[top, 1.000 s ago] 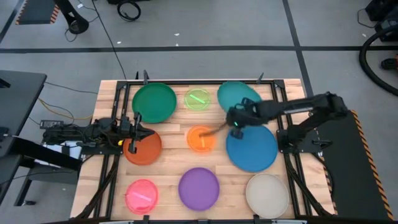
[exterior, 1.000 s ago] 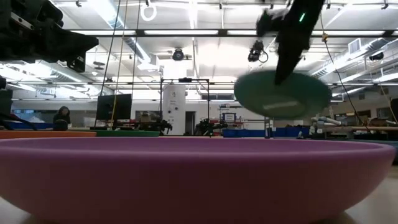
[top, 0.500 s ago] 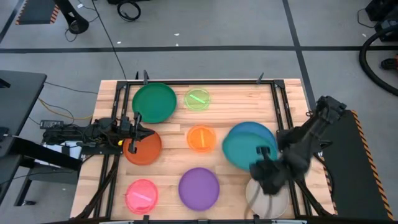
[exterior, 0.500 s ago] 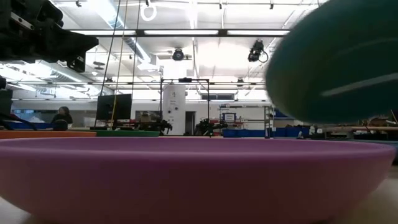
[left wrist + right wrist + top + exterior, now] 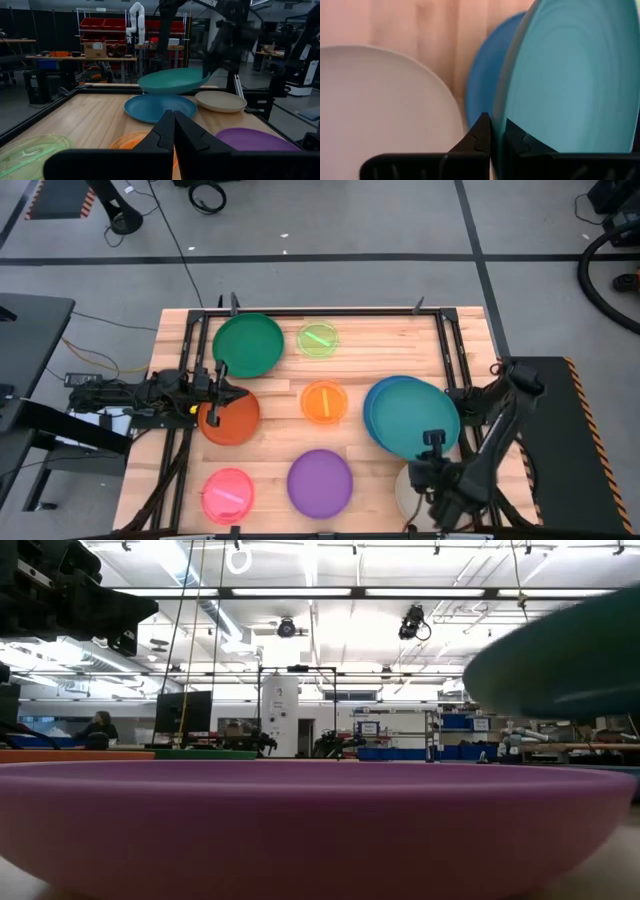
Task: Stack plastic plates
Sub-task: Stack the light green plate on top of the blue plate
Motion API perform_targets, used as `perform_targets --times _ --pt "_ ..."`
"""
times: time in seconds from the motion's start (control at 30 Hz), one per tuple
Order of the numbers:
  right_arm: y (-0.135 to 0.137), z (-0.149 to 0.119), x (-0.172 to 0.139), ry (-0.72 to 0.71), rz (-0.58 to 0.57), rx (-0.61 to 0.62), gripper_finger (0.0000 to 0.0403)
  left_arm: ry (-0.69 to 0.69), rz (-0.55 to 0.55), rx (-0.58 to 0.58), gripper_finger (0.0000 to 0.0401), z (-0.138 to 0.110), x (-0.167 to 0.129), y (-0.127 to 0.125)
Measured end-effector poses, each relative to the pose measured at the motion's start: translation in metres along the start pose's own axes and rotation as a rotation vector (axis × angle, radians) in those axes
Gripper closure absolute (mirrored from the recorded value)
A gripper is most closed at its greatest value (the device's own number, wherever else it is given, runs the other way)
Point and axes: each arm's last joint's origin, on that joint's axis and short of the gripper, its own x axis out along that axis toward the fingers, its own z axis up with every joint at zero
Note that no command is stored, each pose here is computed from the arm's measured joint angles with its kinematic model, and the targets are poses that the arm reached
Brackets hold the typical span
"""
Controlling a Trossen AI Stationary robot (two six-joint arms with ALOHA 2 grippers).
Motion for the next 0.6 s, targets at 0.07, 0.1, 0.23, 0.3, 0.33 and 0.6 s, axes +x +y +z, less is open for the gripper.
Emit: perform_targets --times 0.07,0.1,0.23,0.3,0.33,0.6 --pt "0.003 0.003 0.014 0.019 -0.056 0.006 0.0387 0.000 0.000 0.000 0.0392 0.000 0.000 0.000" --pt "0.003 0.005 0.021 0.026 -0.079 0.015 0.0387 0.000 0.000 0.000 0.0392 0.000 0.000 0.000" --pt "0.000 0.013 0.046 0.085 -0.093 0.065 0.0387 0.000 0.000 0.000 0.0392 0.000 0.000 0.000" --pt "-0.001 0.015 0.058 0.103 -0.050 0.081 0.0387 0.000 0.000 0.000 0.0392 0.000 0.000 0.000" --pt "-0.003 0.016 0.062 0.104 -0.026 0.089 0.0387 0.000 0.000 0.000 0.0392 0.000 0.000 0.000" --pt "-0.021 0.011 0.081 0.122 0.022 0.139 0.0378 0.000 0.000 0.000 0.0392 0.000 0.000 0.000"
